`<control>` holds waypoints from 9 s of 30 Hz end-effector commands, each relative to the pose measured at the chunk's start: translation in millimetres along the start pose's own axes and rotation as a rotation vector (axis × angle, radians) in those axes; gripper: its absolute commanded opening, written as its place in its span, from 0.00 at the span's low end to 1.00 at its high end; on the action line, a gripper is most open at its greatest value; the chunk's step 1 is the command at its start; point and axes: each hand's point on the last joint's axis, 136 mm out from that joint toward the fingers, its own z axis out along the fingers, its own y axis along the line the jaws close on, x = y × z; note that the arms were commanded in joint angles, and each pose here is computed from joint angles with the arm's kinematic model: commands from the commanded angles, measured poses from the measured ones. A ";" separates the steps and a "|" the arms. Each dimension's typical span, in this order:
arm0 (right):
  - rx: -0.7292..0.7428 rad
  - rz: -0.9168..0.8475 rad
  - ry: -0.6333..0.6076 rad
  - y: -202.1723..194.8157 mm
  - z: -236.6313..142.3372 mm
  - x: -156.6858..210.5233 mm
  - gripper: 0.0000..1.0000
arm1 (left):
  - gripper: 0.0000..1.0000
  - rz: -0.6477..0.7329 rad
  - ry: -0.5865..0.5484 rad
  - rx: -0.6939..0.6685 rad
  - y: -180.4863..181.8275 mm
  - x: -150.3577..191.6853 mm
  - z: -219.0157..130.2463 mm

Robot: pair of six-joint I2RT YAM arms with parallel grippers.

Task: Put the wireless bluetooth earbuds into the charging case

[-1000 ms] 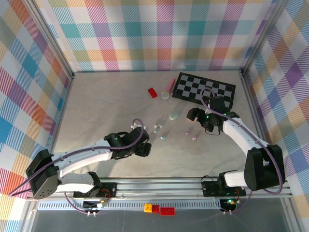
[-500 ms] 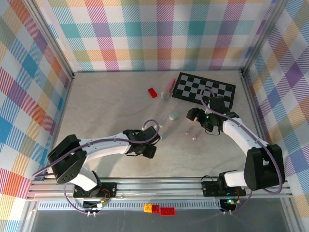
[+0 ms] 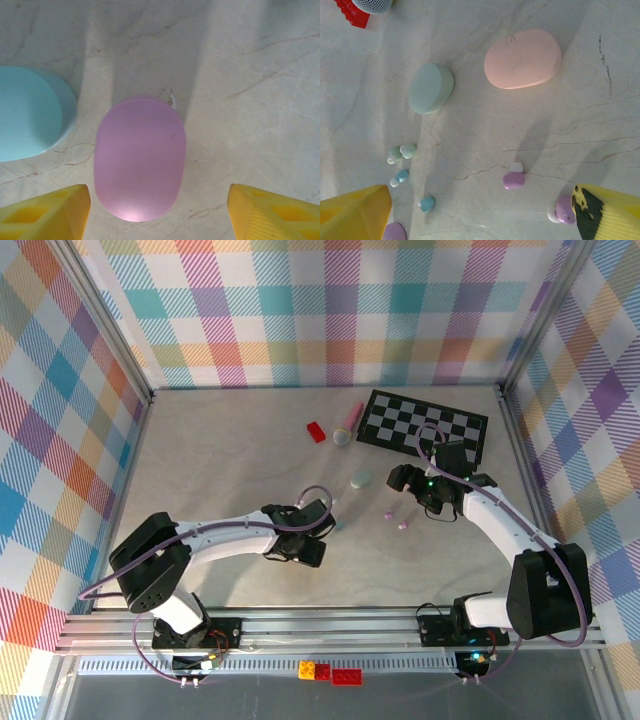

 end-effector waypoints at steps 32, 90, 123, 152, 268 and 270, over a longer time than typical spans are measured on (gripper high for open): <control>-0.139 -0.735 0.035 93.4 2.3 75.2 0.92 | 0.76 -0.545 -0.305 0.379 102.4 -70.8 -84.1; 0.033 -1.040 0.335 127.7 71.1 181.8 0.34 | 0.94 -0.487 -0.527 0.400 150.3 -79.6 -115.2; -0.666 -1.325 0.420 223.4 -157.9 132.7 0.24 | 0.69 0.661 -0.854 0.890 -51.8 -73.5 -258.2; -0.712 -1.368 0.522 215.5 -155.7 144.7 0.22 | 0.47 0.768 -0.821 1.108 -83.2 -59.4 -283.8; -0.758 -1.323 -0.106 223.0 -187.4 82.2 0.85 | 0.29 0.711 -1.129 1.012 -77.7 -88.9 -257.4; -0.739 -1.361 -0.079 218.0 -179.9 89.0 0.85 | 0.29 0.712 -1.125 1.022 -78.5 -88.5 -259.4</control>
